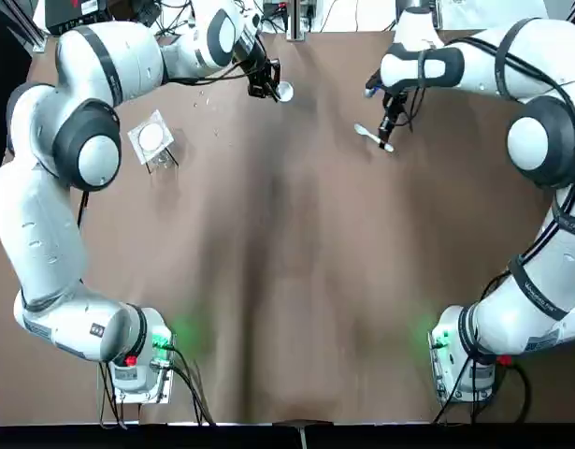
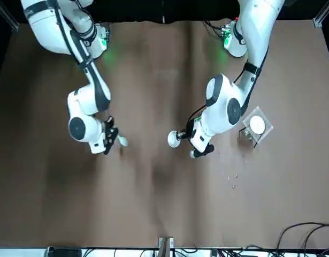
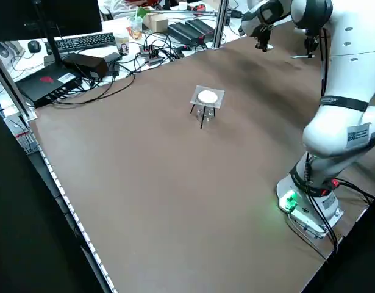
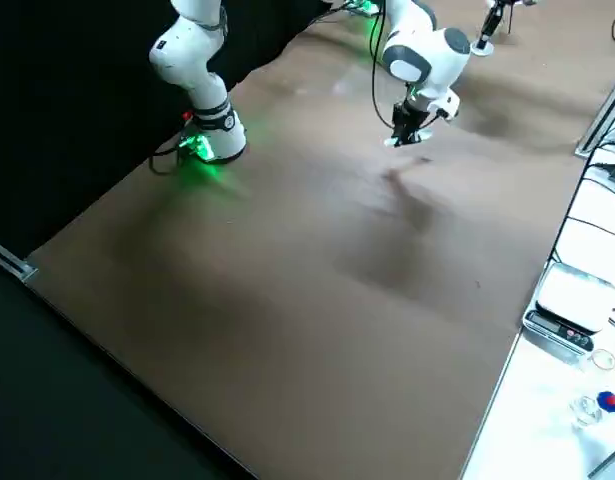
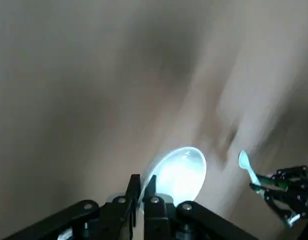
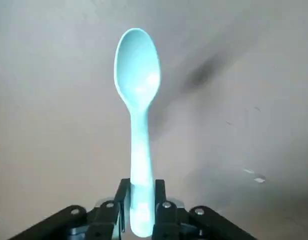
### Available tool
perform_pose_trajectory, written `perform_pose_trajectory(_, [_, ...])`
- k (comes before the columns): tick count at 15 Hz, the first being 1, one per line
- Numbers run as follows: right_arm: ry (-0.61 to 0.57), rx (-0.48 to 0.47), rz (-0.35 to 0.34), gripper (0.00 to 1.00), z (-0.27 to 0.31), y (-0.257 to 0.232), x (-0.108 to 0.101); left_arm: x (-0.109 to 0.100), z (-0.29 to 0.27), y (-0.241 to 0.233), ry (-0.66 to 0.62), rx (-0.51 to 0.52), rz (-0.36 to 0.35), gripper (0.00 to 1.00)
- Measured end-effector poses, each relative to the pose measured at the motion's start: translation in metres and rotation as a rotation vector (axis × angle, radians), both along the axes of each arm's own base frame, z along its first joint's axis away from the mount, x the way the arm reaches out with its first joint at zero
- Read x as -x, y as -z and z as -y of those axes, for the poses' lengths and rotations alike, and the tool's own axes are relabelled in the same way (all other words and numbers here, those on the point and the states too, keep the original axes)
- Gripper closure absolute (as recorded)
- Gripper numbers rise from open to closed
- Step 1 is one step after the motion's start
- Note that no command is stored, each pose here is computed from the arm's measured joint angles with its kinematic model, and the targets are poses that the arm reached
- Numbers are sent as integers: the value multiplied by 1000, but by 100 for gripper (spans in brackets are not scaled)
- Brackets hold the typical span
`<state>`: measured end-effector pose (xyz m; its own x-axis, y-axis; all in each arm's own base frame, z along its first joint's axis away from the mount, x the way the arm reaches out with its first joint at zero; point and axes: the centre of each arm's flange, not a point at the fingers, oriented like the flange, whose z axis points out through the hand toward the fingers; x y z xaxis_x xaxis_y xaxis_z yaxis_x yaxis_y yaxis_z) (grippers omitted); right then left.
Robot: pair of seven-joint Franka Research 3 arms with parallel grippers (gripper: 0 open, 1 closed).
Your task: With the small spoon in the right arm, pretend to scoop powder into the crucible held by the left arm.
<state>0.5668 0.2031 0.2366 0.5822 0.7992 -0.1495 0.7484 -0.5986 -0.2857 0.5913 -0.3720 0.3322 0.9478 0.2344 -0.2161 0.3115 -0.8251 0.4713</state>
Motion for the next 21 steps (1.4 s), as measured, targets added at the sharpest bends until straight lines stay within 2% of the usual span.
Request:
perform_pose_trajectory(5, [140,36,19,77,-79,-19,17,-6,-7,11,-17,-6,-7,93])
perform_pose_trajectory(8, [226,36,7,77,-115,-27,30,-6,-9,12,-20,-7,-6,93])
perform_pose_trajectory(10, [322,24,-46,77,-137,-22,41,-8,-11,12,-23,-9,-6,93])
perform_pose_trajectory(13, [403,5,-117,77,-146,-4,44,-8,-12,12,-25,-10,-6,93])
perform_pose_trajectory(16, [482,40,-156,77,-155,14,46,-9,-12,13,-26,-10,-5,93])
perform_pose_trajectory(19, [495,83,-205,77,-164,27,52,-9,-12,13,-26,-11,-6,93])
perform_pose_trajectory(21, [499,92,-210,77,-164,32,53,-9,-13,13,-27,-11,-5,93])
